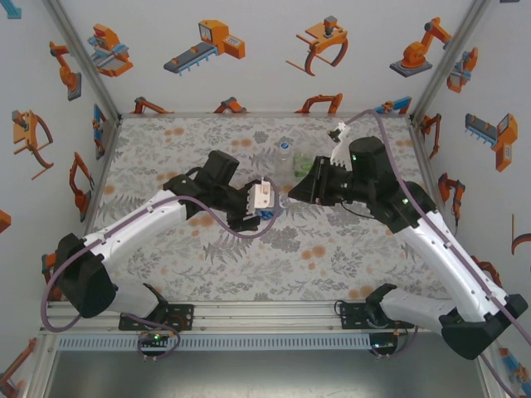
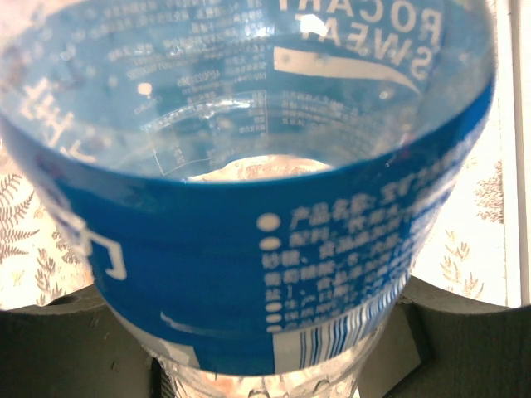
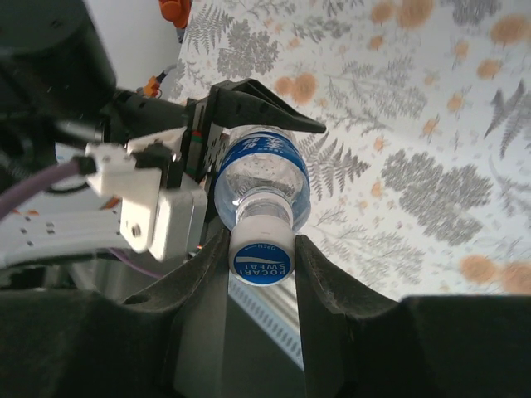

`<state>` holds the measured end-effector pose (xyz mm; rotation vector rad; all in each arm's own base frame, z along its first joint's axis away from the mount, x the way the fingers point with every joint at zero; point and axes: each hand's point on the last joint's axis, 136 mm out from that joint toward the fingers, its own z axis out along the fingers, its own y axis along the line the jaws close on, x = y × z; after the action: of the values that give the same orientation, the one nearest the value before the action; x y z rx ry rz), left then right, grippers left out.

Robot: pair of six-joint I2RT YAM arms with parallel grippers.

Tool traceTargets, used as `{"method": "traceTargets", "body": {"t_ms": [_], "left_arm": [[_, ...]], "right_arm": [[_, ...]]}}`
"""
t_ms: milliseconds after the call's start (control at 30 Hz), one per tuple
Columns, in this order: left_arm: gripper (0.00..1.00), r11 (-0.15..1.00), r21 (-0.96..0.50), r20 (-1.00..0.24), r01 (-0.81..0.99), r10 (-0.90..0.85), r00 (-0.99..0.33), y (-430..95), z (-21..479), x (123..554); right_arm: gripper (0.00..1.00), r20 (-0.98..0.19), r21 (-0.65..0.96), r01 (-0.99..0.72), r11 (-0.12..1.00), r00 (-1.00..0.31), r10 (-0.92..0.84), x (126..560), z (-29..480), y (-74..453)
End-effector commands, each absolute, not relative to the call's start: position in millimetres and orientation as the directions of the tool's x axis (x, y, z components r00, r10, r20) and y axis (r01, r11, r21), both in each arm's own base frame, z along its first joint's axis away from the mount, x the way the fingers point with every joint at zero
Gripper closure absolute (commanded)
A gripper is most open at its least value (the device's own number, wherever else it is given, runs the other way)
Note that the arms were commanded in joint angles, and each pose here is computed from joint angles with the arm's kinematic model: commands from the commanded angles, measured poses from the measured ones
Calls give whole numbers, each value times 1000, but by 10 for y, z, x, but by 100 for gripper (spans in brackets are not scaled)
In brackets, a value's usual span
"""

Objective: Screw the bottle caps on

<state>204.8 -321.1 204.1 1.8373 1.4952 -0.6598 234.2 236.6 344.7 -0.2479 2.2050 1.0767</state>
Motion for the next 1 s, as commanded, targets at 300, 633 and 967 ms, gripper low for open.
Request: {"method": "traceTargets", "body": {"t_ms": [300,633,967], "left_arm": [[100,-105,176,-823,979,530,205,-3089,2424,2172],[100,-78,198,-838,977,503,210,-3023,2537,2238],[100,-90,175,-840,980,506,196,-3053,2471,2249]], "right_arm": [[95,-804,411,-582,702,-594,-21,2334,3481,2193],[95,-821,379,-605,700,-569,-46,2210,3405,2104],[96,-878,311,-735,603,-465,-115,2049,3444,2203]]}}
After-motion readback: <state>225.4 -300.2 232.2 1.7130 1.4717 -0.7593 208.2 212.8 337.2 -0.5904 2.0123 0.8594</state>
